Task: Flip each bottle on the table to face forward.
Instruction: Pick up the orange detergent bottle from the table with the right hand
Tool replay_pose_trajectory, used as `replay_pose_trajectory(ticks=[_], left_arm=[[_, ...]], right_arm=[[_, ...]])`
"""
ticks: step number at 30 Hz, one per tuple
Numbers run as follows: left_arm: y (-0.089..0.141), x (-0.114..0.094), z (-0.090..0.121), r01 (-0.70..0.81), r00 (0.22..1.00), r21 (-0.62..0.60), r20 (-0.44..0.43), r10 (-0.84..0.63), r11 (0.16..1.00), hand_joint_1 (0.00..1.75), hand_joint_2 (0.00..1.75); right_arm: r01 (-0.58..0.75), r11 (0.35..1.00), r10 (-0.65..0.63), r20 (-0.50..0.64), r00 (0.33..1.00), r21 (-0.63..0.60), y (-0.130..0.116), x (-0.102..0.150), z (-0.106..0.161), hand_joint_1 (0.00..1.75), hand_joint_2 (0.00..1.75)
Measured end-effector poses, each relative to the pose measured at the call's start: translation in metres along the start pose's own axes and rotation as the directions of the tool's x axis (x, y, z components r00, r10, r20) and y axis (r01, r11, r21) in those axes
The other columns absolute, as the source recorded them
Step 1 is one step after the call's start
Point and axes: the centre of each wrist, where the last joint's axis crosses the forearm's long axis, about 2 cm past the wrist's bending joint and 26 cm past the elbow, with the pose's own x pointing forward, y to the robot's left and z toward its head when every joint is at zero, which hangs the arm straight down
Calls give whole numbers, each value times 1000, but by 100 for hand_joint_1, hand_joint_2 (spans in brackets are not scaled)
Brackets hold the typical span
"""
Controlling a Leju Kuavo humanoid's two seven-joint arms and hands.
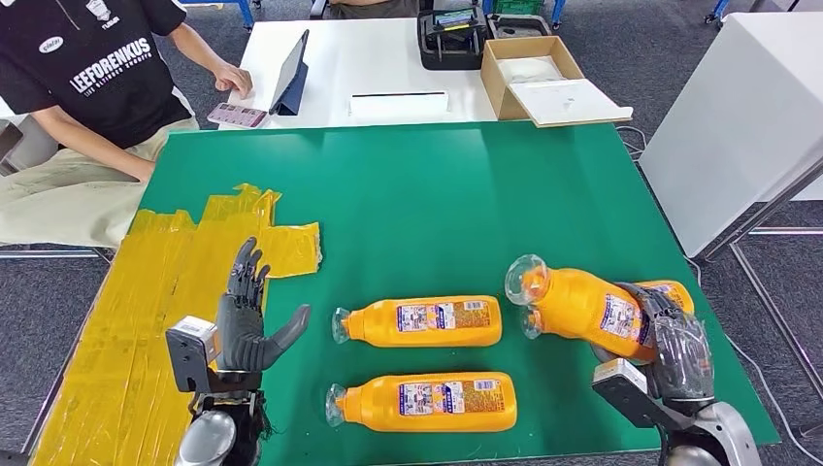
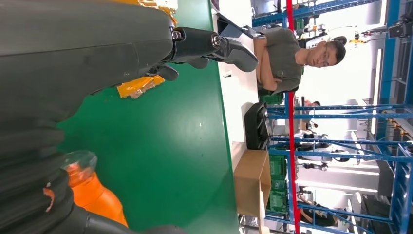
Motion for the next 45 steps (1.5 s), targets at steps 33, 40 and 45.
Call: replay_pose_trajectory(ticks=[33,40,45], left_arm=[[-52,32,-2,11,994,-249,112,18,969,0,175],[-65,45,-2,15,990,-278,140,25,961,0,175],[-68,51,-2,8,987,-283,156,38,959,0,175]], right_arm=[[558,711,-502,245,829,-428,68,114,-59,175,175],[627,689,-552,297,779,-364,87,140,-92,175,175],[662,686,-565,351,747,-302,96,166,-110,175,175]])
